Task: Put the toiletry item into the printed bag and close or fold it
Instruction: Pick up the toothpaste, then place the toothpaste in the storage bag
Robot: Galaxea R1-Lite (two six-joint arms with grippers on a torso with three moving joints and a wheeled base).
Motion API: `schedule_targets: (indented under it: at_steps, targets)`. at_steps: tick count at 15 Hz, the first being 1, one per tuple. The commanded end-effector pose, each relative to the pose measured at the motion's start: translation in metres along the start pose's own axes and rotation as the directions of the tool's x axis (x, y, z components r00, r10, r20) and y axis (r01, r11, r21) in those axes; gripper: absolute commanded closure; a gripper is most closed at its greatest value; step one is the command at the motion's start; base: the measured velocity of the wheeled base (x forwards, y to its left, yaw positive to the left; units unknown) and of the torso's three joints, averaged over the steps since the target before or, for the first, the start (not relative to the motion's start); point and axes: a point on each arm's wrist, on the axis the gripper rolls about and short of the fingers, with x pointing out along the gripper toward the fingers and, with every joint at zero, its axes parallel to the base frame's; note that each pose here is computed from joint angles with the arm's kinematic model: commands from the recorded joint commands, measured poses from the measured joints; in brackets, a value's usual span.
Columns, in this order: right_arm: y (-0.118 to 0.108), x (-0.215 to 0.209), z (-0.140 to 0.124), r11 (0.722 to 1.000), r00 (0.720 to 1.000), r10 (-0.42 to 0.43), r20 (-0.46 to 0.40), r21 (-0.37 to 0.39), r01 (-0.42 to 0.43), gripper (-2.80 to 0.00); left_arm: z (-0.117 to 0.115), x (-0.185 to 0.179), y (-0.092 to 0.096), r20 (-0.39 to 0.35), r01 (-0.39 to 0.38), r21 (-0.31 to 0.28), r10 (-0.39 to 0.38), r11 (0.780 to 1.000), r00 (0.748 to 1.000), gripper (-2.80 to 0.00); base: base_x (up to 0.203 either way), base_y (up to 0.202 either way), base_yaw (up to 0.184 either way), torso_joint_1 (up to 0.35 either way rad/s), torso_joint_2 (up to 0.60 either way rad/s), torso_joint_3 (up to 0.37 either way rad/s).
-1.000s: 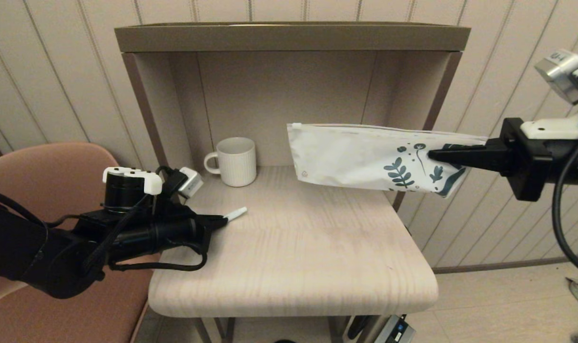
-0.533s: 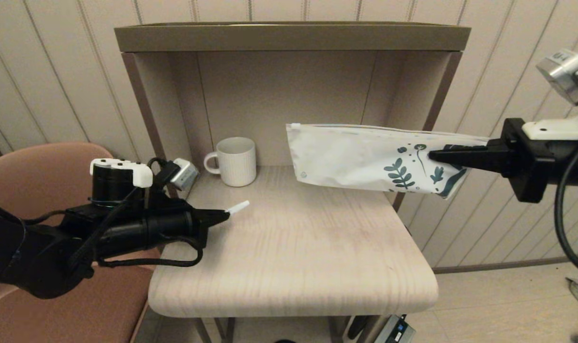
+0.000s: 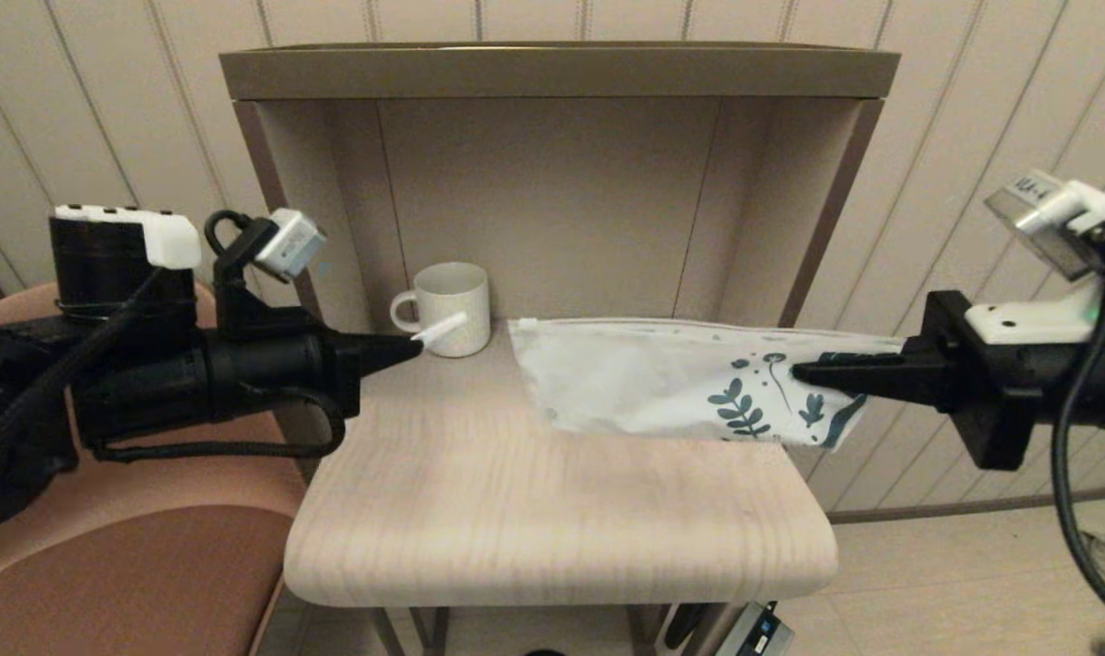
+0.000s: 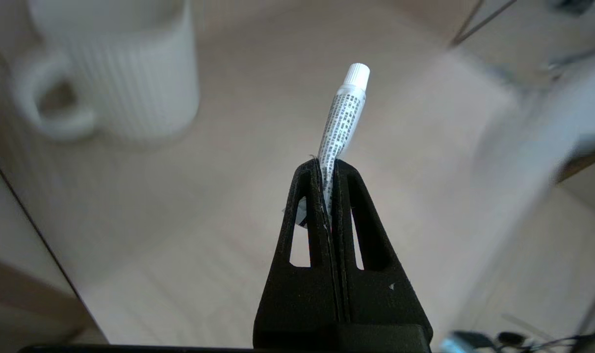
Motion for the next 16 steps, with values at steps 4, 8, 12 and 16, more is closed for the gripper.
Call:
schedule_targets:
  at_steps: [4, 8, 12, 16]
  targets:
    - [0.028, 0.032, -0.019, 0.996, 0.993, 0.070, -0.091, -0.042, -0.074, 0.00, 0.061, -0.020, -0.013, 0.065, 0.108, 0.041, -0.111, 0.993, 0.992, 0.00, 0.000, 0.000, 0.000, 0.000, 0.00, 0.000]
    - [0.027, 0.038, -0.023, 0.995, 0.991, 0.078, -0.108, -0.048, -0.084, 0.00, 0.072, -0.010, -0.016, 0.051, 0.201, 0.044, -0.203, 0.979, 0.978, 0.00, 0.000, 0.000, 0.000, 0.000, 0.00, 0.000]
    - [0.020, 0.041, -0.019, 0.996, 0.993, 0.066, -0.100, -0.060, -0.072, 0.00, 0.069, 0.024, -0.039, -0.029, 0.353, 0.018, -0.352, 0.935, 0.935, 0.00, 0.000, 0.000, 0.000, 0.000, 0.00, 0.000]
    - [0.007, 0.046, -0.014, 0.996, 0.995, 0.049, -0.092, -0.070, -0.056, 0.00, 0.059, 0.046, -0.058, -0.076, 0.438, 0.006, -0.436, 0.899, 0.897, 0.00, 0.000, 0.000, 0.000, 0.000, 0.00, 0.000]
